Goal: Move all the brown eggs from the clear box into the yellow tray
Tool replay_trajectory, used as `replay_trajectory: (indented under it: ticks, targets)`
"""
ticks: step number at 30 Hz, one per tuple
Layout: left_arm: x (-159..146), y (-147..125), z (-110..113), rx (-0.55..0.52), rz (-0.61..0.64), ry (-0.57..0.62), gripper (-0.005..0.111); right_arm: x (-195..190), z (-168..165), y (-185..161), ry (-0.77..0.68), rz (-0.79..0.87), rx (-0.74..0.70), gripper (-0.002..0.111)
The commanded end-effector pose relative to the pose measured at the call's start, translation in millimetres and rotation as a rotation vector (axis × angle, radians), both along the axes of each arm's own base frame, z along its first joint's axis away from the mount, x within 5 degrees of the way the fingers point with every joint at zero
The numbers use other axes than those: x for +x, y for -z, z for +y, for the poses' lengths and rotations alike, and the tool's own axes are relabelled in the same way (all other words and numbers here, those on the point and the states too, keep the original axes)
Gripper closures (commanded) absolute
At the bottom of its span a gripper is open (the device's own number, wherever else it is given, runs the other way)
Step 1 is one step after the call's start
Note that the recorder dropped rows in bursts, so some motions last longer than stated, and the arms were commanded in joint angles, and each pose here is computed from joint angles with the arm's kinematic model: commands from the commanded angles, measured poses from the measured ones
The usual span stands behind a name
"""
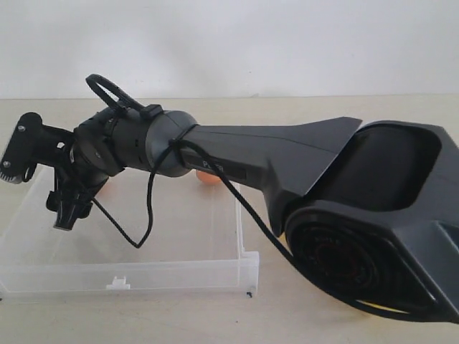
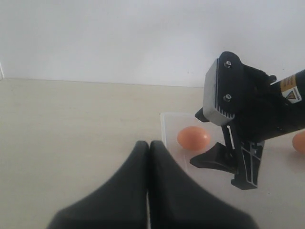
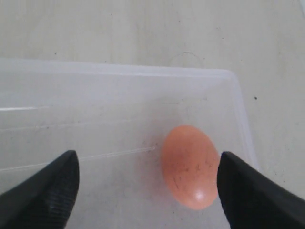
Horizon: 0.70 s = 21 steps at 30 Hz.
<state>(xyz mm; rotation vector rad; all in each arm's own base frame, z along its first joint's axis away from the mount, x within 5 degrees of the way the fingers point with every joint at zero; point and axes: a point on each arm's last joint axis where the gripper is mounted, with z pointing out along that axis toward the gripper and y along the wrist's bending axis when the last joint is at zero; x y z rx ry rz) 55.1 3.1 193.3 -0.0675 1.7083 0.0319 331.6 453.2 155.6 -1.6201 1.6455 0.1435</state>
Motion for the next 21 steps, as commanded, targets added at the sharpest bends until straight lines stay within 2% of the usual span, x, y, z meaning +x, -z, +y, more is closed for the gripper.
replay_trajectory:
  ticks: [1,12,21]
  targets:
    - [0.3,1.2,0.1,0.002,0.006,-0.001,0.111,8.0,5.9,-7.0,0.028,0.002,0.032,0.033]
    - [0.3,1.2,0.1,0.002,0.006,-0.001,0.111,18.0,0.7,10.7,0.057,0.036,0.01,0.033]
    - [0.3,1.2,0.1,0.002,0.006,-0.001,0.111,25.4,-0.6,8.0,0.068,0.006,0.056,0.033]
